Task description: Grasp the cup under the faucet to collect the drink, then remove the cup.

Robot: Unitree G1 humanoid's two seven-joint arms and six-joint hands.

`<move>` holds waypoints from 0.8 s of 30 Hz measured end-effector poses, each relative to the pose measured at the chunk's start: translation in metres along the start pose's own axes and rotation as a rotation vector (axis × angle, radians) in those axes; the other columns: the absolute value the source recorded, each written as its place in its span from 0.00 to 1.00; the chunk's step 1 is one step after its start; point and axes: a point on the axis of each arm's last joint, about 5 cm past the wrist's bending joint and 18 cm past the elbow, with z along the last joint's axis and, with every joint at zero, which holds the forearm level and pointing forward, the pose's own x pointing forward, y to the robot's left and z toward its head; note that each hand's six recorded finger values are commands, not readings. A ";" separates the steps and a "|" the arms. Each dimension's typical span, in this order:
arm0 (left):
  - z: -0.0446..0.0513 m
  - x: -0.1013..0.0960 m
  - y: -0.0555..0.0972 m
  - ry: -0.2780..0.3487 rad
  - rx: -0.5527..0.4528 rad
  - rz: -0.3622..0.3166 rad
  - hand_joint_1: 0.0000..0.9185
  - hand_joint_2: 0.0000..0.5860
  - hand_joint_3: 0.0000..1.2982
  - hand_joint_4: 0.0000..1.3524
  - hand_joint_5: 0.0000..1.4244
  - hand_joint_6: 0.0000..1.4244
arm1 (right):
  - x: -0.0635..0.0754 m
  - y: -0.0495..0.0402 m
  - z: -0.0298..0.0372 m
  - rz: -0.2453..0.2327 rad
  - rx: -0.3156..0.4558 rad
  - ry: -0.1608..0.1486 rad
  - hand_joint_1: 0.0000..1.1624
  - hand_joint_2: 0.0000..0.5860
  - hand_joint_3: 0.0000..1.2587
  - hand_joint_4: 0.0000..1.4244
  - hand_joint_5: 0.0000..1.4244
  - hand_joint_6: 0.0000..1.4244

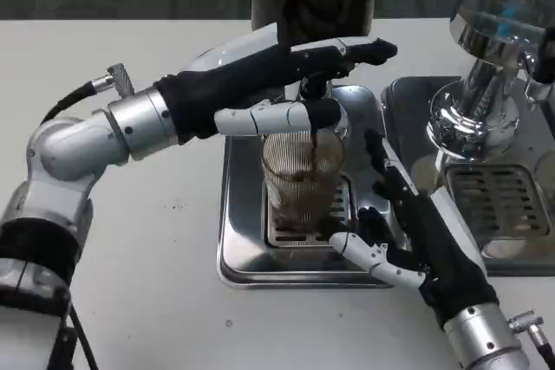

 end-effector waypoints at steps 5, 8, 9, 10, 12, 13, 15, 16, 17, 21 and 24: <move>-0.0001 -0.001 0.000 0.001 0.002 0.001 0.00 0.14 0.10 0.04 0.04 0.00 | 0.007 -0.0020 0.0012 0.012 -0.002 -0.010 0.53 0.36 0.00 0.00 0.00 0.05; 0.0001 -0.002 0.000 0.000 0.004 0.001 0.00 0.14 0.10 0.04 0.04 0.00 | 0.011 -0.0028 0.0008 0.020 -0.001 -0.008 0.52 0.36 0.00 0.00 0.00 0.05; 0.0001 -0.002 0.000 0.000 0.005 0.001 0.00 0.14 0.10 0.04 0.04 0.00 | 0.012 -0.0030 0.0006 0.023 0.000 -0.006 0.52 0.36 0.00 0.00 0.00 0.05; 0.0002 -0.002 -0.001 -0.001 0.006 0.002 0.00 0.14 0.10 0.04 0.04 0.00 | 0.013 -0.0035 0.0004 0.025 0.001 -0.005 0.52 0.37 0.00 0.00 0.00 0.05; 0.0002 -0.003 -0.001 -0.001 0.007 0.002 0.00 0.14 0.10 0.04 0.04 0.00 | 0.015 -0.0039 -0.0001 0.029 0.002 -0.002 0.52 0.37 0.00 0.00 0.00 0.05; 0.0001 -0.003 -0.001 -0.002 0.007 0.003 0.00 0.14 0.10 0.04 0.04 0.00 | 0.017 -0.0041 -0.0007 0.034 0.002 0.002 0.52 0.37 0.00 0.00 0.00 0.05; -0.0003 -0.004 -0.002 -0.003 0.003 0.008 0.00 0.14 0.10 0.04 0.04 0.00 | 0.022 -0.0049 -0.0005 0.040 -0.001 0.002 0.52 0.37 0.00 0.00 0.00 0.05; -0.0005 -0.004 -0.003 -0.004 0.001 0.010 0.00 0.14 0.10 0.04 0.04 0.00 | 0.023 -0.0052 -0.0002 0.041 -0.002 0.000 0.52 0.37 0.00 0.00 0.00 0.05; -0.0006 -0.005 -0.003 -0.004 0.000 0.011 0.00 0.14 0.10 0.04 0.04 0.00 | 0.024 -0.0054 -0.0003 0.043 -0.003 0.001 0.52 0.37 0.00 0.00 0.00 0.05; -0.0006 -0.005 -0.003 -0.004 -0.001 0.014 0.00 0.14 0.10 0.04 0.04 0.00 | 0.028 -0.0063 -0.0006 0.052 -0.004 0.004 0.52 0.38 0.00 0.00 0.00 0.05; -0.0005 -0.006 -0.003 -0.004 -0.001 0.015 0.00 0.14 0.10 0.04 0.04 0.00 | 0.030 -0.0067 -0.0016 0.057 -0.004 0.010 0.52 0.38 0.00 0.00 0.00 0.05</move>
